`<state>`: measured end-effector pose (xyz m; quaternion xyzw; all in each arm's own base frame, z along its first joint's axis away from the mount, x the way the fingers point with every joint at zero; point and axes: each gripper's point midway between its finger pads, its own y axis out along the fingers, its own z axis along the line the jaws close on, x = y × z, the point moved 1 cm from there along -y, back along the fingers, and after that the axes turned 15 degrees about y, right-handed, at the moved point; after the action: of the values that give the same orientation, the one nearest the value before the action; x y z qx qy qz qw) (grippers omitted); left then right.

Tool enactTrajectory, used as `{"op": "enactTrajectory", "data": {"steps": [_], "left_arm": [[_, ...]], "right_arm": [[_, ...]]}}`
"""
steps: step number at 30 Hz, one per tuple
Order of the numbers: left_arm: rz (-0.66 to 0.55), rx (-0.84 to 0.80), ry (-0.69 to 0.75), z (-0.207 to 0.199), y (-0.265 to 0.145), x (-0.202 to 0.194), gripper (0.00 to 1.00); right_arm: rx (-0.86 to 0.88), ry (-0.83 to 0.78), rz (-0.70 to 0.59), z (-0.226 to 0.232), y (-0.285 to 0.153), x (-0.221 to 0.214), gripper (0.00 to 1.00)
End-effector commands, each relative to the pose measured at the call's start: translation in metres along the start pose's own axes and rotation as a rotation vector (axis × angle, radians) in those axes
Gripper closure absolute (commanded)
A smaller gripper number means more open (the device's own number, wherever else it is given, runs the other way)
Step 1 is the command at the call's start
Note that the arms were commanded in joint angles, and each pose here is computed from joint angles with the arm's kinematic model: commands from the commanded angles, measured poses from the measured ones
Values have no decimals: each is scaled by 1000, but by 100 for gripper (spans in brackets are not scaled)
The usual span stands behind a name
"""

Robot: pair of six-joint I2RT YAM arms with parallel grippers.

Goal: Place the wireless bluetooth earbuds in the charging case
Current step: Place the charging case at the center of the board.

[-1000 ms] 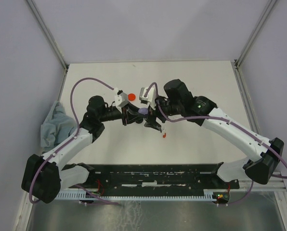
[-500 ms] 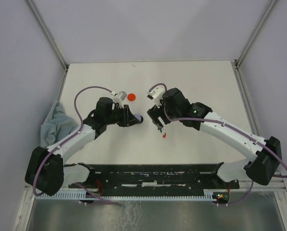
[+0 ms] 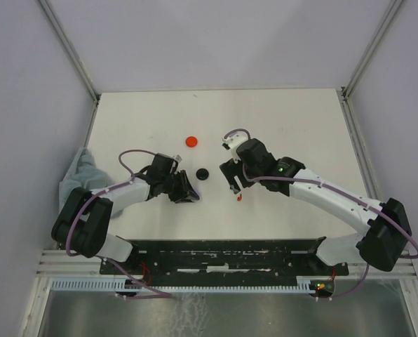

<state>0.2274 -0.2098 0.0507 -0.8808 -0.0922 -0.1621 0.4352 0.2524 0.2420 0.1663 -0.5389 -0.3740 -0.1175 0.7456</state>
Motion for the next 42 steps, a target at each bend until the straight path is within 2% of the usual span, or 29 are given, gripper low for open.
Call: {"op": "enactTrajectory", "data": {"steps": [1,8,14,19,25,30,36,42], "left_arm": [[40,93,-51,18,9,-4,70],[84,225,-39,36,5,-5,56],[53,399,-14,57,-18,6,43],[-2,440,16,54,-28,28,36],[-98,501,109,48,-40,73,29],[-109,557,194,50,-45,92,26],[-117,581,203,53,-35,107,25],[-68,600,241,60,-19,113,25]], "right_arm": [[-3,37,-87,-2,-7,17,12],[-23,23,-89,-8,-8,12,12],[-33,16,-84,-11,-12,10,12],[-22,24,-81,-10,-16,12,12],[-43,5,-80,-14,-17,12,12],[-42,-2,-79,-13,-16,14,12],[-45,-8,-69,-13,-10,12,11],[-52,-20,-62,-14,-8,12,10]]}}
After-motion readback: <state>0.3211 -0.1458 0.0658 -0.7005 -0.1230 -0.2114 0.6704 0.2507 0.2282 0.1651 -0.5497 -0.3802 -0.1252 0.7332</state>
